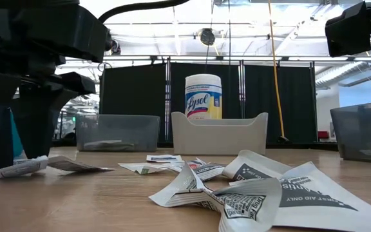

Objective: Pick & Place First Aid Supplies
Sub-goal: Put the orange ointment pack into the blue bin

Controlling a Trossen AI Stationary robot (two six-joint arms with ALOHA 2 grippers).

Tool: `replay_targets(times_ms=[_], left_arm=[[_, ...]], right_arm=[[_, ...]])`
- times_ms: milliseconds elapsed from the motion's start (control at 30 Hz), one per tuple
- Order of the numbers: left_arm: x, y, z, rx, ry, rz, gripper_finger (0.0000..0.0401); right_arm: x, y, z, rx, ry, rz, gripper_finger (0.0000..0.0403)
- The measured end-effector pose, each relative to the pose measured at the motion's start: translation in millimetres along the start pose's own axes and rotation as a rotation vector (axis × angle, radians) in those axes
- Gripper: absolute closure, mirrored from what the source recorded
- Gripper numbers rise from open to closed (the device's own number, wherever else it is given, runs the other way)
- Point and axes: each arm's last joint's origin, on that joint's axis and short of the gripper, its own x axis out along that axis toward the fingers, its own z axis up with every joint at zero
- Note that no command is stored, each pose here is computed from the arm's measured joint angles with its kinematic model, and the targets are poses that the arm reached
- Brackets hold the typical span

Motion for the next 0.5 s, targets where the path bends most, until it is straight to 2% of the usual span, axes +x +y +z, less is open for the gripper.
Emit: replay_targets(times_ms=[500], left_arm=[[0.0, -0.2, -0.2, -0.002, 0.001, 0.000, 0.0342]], right_arm=[[0.0, 0.0, 0.0, -0.001, 0.000, 0.000, 0.0190]])
